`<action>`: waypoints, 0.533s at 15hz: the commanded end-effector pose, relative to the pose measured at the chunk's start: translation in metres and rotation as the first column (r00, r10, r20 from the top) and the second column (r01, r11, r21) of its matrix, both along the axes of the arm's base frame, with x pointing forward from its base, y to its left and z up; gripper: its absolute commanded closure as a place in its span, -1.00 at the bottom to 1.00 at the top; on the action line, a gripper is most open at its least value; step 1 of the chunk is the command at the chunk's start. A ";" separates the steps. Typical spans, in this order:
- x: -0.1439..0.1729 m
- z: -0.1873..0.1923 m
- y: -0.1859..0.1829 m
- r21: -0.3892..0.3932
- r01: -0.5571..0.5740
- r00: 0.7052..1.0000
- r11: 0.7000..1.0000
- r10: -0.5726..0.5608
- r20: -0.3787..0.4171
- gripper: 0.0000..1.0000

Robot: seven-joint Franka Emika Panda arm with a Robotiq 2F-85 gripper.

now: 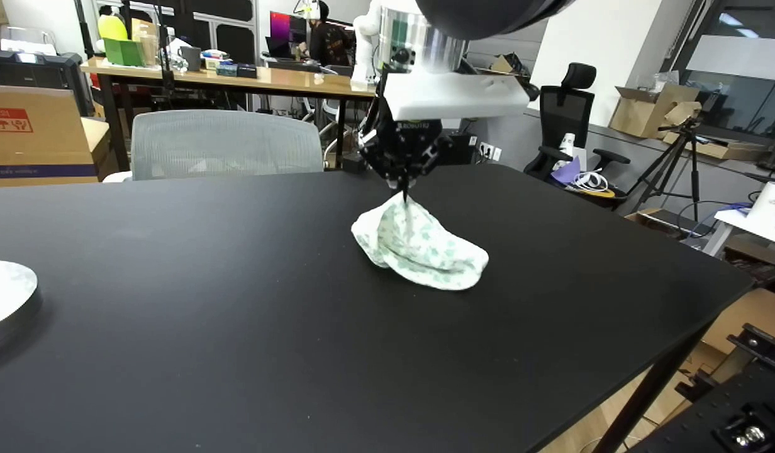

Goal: Put the towel on top of the black thing on the table

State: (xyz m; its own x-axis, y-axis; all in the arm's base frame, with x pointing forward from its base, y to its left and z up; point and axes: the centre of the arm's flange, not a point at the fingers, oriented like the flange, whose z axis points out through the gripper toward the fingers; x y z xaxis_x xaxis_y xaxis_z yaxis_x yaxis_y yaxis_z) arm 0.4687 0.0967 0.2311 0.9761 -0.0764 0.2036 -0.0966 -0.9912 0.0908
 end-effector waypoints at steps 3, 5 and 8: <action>0.003 0.089 0.018 -0.016 0.032 0.984 0.999 -0.029 0.176 0.99; 0.012 0.118 0.019 -0.007 0.052 0.974 0.999 -0.049 0.219 0.99; 0.024 0.157 0.015 0.007 0.115 0.950 0.993 -0.112 0.292 0.99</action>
